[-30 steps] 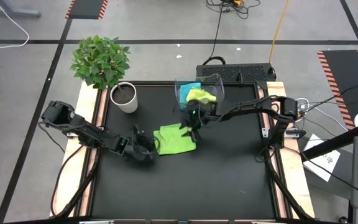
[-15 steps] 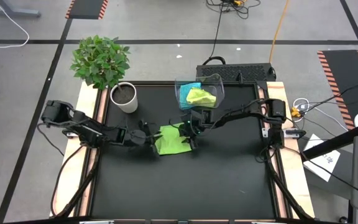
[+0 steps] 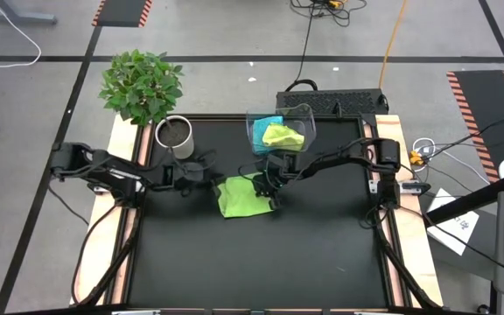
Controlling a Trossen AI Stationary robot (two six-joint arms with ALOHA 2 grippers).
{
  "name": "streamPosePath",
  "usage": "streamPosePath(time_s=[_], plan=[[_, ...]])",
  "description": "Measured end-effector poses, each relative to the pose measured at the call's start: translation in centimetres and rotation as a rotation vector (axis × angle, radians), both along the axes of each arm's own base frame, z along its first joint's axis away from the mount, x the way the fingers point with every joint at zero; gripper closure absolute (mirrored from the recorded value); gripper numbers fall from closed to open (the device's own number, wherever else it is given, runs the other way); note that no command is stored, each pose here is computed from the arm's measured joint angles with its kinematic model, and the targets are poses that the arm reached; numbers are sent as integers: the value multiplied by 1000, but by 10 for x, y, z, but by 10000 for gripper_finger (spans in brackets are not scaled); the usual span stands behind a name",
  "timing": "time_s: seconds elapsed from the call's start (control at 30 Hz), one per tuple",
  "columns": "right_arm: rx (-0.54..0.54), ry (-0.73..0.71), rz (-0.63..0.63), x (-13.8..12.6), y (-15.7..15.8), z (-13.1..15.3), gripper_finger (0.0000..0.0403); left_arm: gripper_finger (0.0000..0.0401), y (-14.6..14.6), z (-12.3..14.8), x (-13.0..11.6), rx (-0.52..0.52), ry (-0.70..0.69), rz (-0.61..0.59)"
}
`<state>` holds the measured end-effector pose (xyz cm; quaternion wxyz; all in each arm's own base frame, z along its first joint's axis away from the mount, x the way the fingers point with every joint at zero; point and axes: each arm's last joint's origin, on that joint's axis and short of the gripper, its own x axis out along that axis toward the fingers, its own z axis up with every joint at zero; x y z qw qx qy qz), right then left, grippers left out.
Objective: Fold microfiber towels
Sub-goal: Fold the green microfiber cloth
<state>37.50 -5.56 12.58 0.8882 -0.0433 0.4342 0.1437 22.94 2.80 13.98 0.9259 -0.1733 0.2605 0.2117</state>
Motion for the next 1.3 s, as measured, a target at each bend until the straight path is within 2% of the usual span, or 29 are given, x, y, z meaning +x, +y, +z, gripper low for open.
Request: streamPosePath(time_s=[0.2, 0.37, 0.77, 0.87, 1.0, 1.17, 1.3], plan=[[37, -2, 8, 2, -4, -8, 402, 313, 16, -1, -3, -144, -17, -22], [46, -6, 14, 1, -4, -9, 402, 313, 21, -1, -3, -221, -37, -130], [46, -3, 17, 0, -4, -10, 403, 309, 21, 2, -2, -181, -52, -221], [46, -1, 17, 0, -4, -10, 403, 282, 21, 2, -2, -172, -49, -249], [46, 1, 17, 0, -4, -10, 403, 217, 22, 1, -2, -169, -48, -238], [46, 2, 17, 0, -4, -10, 403, 144, 33, -3, -8, -264, -19, -104], [46, -1, 17, 0, -4, -11, 403, 122, 42, -7, -14, -337, 5, -28]])
